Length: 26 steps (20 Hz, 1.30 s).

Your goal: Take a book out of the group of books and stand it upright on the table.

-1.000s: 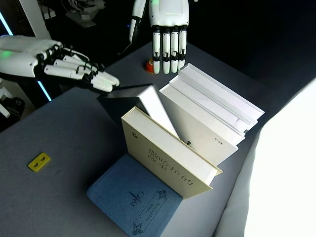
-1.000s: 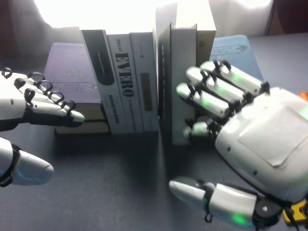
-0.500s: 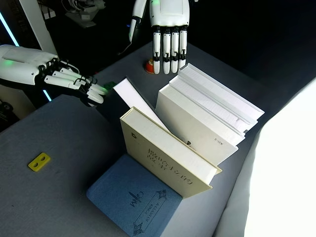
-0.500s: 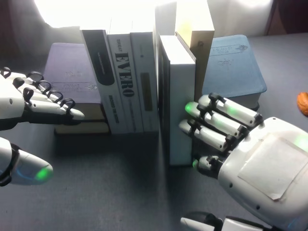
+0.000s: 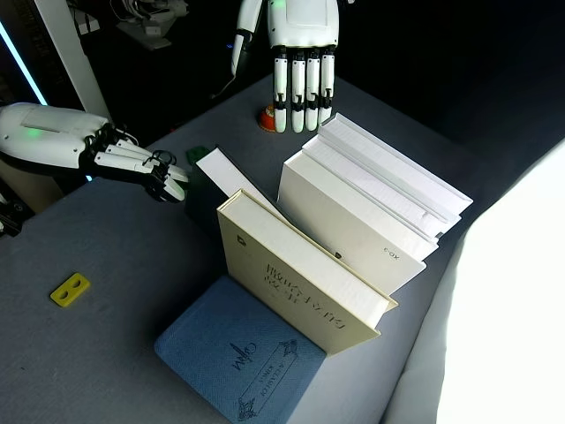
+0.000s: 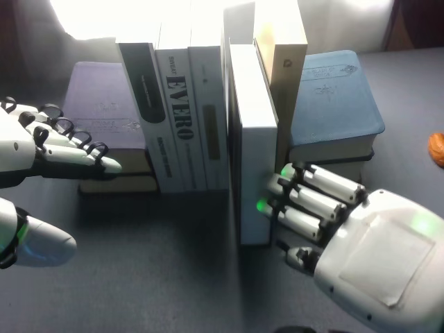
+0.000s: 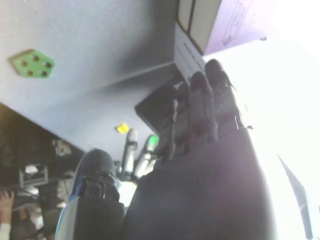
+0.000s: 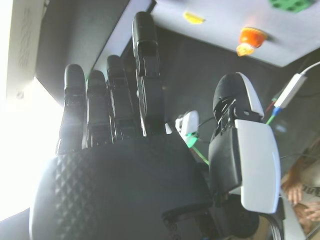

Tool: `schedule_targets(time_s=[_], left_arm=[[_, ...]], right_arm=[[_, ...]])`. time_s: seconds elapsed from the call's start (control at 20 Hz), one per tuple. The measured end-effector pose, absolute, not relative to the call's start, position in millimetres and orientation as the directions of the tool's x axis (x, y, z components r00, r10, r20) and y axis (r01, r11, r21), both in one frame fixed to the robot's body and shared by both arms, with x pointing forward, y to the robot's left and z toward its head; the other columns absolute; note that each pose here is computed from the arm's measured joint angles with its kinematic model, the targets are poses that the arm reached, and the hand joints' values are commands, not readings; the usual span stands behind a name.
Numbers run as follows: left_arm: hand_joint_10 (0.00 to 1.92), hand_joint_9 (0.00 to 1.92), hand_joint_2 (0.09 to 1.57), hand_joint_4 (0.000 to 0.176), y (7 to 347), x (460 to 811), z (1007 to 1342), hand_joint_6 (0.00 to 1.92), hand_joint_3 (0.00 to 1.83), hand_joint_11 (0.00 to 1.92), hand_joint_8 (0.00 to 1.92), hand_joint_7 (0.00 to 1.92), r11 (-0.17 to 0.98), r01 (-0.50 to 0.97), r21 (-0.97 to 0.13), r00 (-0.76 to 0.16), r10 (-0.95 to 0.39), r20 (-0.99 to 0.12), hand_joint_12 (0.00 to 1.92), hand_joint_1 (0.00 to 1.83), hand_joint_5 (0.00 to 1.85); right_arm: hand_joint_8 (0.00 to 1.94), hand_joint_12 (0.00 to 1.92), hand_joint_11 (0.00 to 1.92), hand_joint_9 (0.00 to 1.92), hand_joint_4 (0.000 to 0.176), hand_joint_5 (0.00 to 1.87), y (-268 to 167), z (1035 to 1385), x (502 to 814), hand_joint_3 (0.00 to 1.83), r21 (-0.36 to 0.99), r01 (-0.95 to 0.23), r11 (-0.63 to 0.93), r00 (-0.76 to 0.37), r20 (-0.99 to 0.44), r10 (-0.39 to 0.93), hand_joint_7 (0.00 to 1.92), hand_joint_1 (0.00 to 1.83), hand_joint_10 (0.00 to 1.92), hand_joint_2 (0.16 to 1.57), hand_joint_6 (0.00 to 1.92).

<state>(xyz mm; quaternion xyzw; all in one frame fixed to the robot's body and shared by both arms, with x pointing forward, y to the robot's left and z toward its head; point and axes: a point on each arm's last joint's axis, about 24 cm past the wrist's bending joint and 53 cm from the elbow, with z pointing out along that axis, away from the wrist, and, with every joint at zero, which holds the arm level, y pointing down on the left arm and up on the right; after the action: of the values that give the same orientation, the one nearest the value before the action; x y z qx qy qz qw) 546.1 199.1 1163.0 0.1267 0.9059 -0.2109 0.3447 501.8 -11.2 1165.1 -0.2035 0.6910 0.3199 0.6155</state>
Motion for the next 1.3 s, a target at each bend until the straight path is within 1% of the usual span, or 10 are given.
schedule_targets(time_s=[0.2, 0.35, 0.55, 0.65, 0.7, 0.8, 0.9, 1.1, 1.2, 1.3], left_arm=[[0.01, 0.12, 1.27, 0.036, 199.1, 546.1, 1163.0, 0.01, 0.00, 0.00, 0.00, 0.13, 0.879, 0.375, -0.295, -0.730, 0.084, -0.678, 0.34, 0.00, 0.06], [0.01, 0.15, 1.27, 0.042, 199.1, 546.1, 1163.0, 0.00, 0.00, 0.00, 0.00, 0.14, 0.879, 0.375, -0.295, -0.730, 0.084, -0.678, 0.54, 0.00, 0.06], [0.01, 0.12, 1.27, 0.038, 200.0, 546.7, 1162.9, 0.00, 0.00, 0.00, 0.00, 0.12, 0.880, 0.373, -0.295, -0.731, 0.082, -0.678, 0.43, 0.00, 0.05], [0.01, 0.12, 1.28, 0.034, 199.8, 546.6, 1162.9, 0.00, 0.00, 0.00, 0.00, 0.12, 0.880, 0.373, -0.295, -0.730, 0.083, -0.678, 0.34, 0.00, 0.05], [0.01, 0.13, 1.28, 0.041, 199.8, 546.6, 1163.0, 0.01, 0.00, 0.00, 0.00, 0.13, 0.880, 0.373, -0.295, -0.731, 0.083, -0.678, 0.52, 0.00, 0.07], [0.00, 0.12, 1.28, 0.044, 199.8, 546.7, 1163.1, 0.01, 0.00, 0.00, 0.00, 0.13, 0.880, 0.373, -0.295, -0.730, 0.082, -0.678, 0.46, 0.00, 0.08], [0.00, 0.11, 1.29, 0.030, 199.8, 546.6, 1162.9, 0.01, 0.00, 0.00, 0.00, 0.14, 0.880, 0.373, -0.295, -0.731, 0.083, -0.678, 0.47, 0.00, 0.09], [0.02, 0.17, 1.29, 0.037, 199.8, 546.6, 1162.9, 0.00, 0.00, 0.00, 0.01, 0.17, 0.880, 0.373, -0.295, -0.730, 0.083, -0.678, 0.62, 0.00, 0.09], [0.03, 0.22, 1.28, 0.035, 199.8, 546.6, 1162.9, 0.01, 0.00, 0.00, 0.01, 0.21, 0.880, 0.373, -0.295, -0.731, 0.083, -0.678, 0.81, 0.00, 0.11], [0.05, 0.35, 1.29, 0.036, 199.8, 546.7, 1163.0, 0.02, 0.00, 0.00, 0.02, 0.33, 0.880, 0.373, -0.295, -0.730, 0.083, -0.678, 1.11, 0.00, 0.21]], right_arm=[[0.00, 0.55, 0.00, 0.14, 0.000, 0.90, -7.3, 1143.1, 498.4, 0.00, 0.185, -0.703, 0.687, -0.186, -0.980, 0.074, 0.28, 0.00, 0.00, 1.14, 0.00], [0.00, 0.43, 0.00, 0.10, 0.000, 0.88, -6.0, 1138.7, 497.0, 0.00, 0.192, -0.703, 0.684, -0.198, -0.978, 0.071, 0.24, 0.00, 0.00, 1.16, 0.00], [0.00, 0.54, 0.00, 0.11, 0.000, 0.87, -6.2, 1132.2, 500.4, 0.00, 0.190, -0.702, 0.686, -0.201, -0.977, 0.065, 0.25, 0.00, 0.00, 1.16, 0.00], [0.01, 0.43, 0.00, 0.10, 0.000, 0.88, -7.7, 1125.6, 499.8, 0.00, 0.191, -0.700, 0.688, -0.213, -0.976, 0.054, 0.24, 0.00, 0.00, 1.16, 0.00], [0.00, 0.47, 0.00, 0.12, 0.000, 0.86, -7.5, 1118.5, 498.4, 0.00, 0.194, -0.700, 0.687, -0.228, -0.973, 0.042, 0.25, 0.00, 0.00, 1.16, 0.01], [0.00, 0.40, 0.00, 0.12, 0.000, 0.85, -11.1, 1111.0, 500.7, 0.00, 0.191, -0.694, 0.694, -0.237, -0.971, 0.030, 0.26, 0.00, 0.00, 1.16, 0.00], [0.01, 0.56, 0.00, 0.17, 0.000, 0.85, -13.2, 1109.9, 502.4, 0.00, 0.192, -0.688, 0.700, -0.239, -0.970, 0.031, 0.28, 0.00, 0.01, 1.16, 0.00], [0.01, 0.71, 0.00, 0.23, 0.000, 0.69, -7.9, 1113.8, 494.4, 0.00, 0.186, -0.703, 0.687, -0.231, -0.973, 0.027, 0.29, 0.00, 0.02, 1.16, 0.00], [0.02, 0.81, 0.00, 0.30, 0.000, 0.63, -6.2, 1121.3, 486.4, 0.00, 0.184, -0.712, 0.678, -0.224, -0.974, 0.029, 0.37, 0.00, 0.03, 1.16, 0.00], [0.03, 1.13, 0.00, 0.50, 0.000, 0.59, -8.1, 1130.7, 483.8, 0.00, 0.186, -0.708, 0.681, -0.218, -0.975, 0.040, 0.55, 0.00, 0.07, 1.16, 0.00]])
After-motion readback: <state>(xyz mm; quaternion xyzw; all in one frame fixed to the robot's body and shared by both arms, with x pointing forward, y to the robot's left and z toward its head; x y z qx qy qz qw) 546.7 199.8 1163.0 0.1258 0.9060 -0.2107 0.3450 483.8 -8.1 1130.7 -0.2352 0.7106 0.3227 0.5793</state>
